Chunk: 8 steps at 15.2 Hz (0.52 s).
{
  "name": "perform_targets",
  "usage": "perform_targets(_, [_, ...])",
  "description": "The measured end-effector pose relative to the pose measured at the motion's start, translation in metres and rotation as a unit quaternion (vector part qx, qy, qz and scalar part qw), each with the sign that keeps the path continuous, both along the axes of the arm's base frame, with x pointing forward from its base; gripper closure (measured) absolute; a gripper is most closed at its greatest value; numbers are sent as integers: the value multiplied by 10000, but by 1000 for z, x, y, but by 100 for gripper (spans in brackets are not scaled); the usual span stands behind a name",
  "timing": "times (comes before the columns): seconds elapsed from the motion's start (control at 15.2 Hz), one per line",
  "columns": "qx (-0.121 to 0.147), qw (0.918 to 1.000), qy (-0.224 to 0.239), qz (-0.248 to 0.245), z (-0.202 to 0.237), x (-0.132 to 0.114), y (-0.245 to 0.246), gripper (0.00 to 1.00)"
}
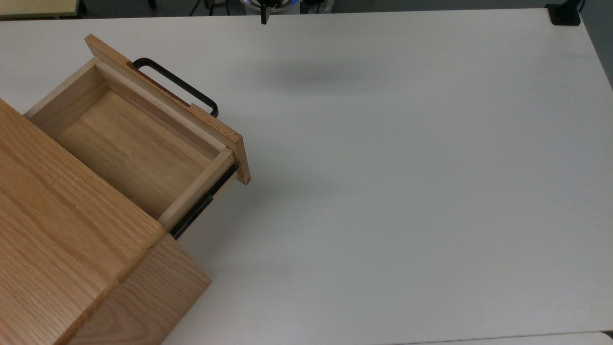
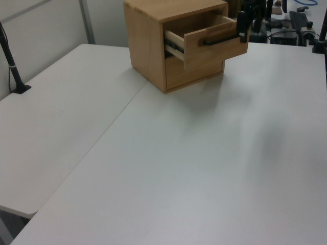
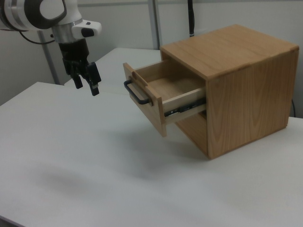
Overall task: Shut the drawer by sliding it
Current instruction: 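Move the gripper down toward the black handle of the open drawer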
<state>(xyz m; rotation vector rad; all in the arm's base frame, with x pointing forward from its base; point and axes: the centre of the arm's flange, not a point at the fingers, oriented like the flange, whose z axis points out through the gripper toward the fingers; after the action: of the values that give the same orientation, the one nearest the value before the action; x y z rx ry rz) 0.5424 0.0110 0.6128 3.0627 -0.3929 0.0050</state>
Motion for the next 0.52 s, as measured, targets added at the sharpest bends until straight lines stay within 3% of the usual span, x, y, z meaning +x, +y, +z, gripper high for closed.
perform_targets(0.52, [-16, 10000, 9, -78, -2, 2, -1, 3])
